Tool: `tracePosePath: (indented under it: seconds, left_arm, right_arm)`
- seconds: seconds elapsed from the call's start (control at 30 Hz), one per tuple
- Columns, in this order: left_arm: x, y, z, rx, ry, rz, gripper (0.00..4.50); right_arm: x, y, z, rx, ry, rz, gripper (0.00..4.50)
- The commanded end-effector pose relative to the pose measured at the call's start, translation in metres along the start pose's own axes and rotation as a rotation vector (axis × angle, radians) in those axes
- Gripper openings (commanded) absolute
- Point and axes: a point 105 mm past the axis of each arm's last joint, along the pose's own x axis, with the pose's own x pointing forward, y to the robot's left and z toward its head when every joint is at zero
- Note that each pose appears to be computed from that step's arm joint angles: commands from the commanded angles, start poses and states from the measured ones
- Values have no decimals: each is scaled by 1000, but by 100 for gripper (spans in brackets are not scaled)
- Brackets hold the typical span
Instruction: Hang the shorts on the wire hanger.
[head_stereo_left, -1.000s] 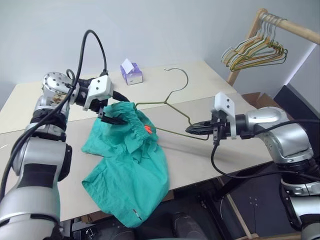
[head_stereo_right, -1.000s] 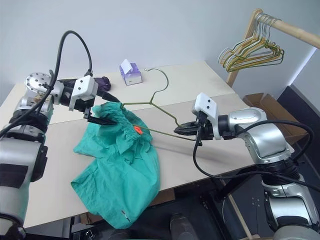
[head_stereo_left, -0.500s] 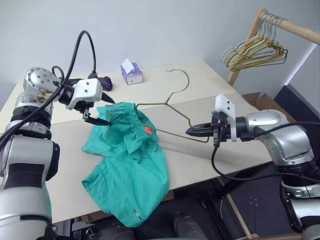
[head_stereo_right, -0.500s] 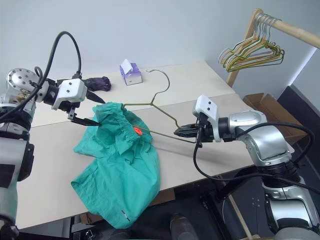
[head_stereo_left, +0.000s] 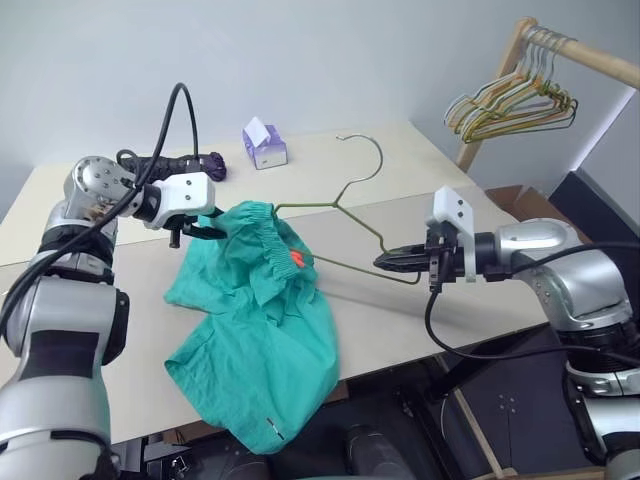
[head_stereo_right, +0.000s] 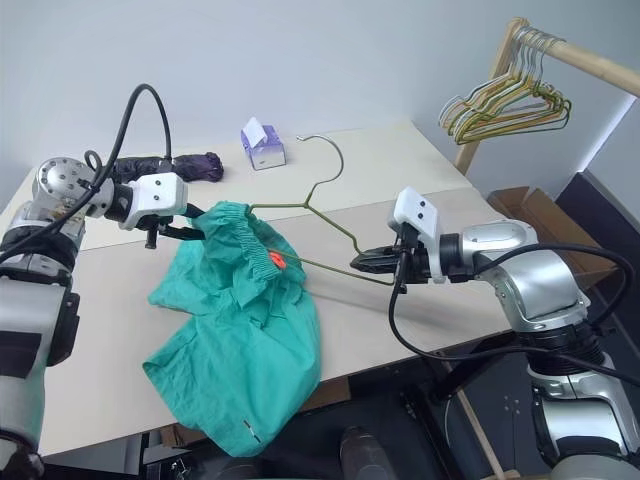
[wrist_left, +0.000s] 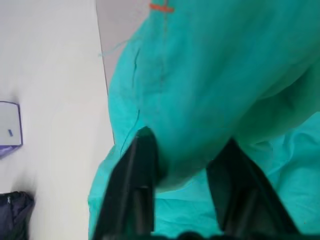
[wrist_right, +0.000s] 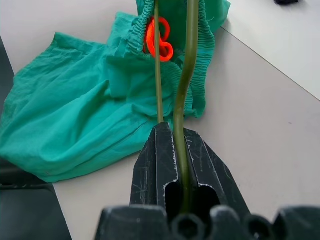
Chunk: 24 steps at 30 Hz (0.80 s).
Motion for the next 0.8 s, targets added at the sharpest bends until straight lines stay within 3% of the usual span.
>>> tracePosePath:
  seconds: [0.03,0.07,0.4,0.57,0.8]
  left_arm:
    - [-15,13,14,63,-15,31,25]
    - [-16,13,15,71,-16,31,6]
    - [-25,24,35,134,-55,38,6]
    - [-20,22,48,160,-121,3,6]
    - [-15,15,48,171,-133,-48,6]
  right_arm:
    - [-7,-2,11,-46,-3,-22,0]
    - [-7,-2,9,-45,6,-23,0]
    - [-3,0,-14,-50,146,-22,0]
    - [8,2,-9,-50,121,-11,0]
    - [18,-1,-2,-20,74,-40,0]
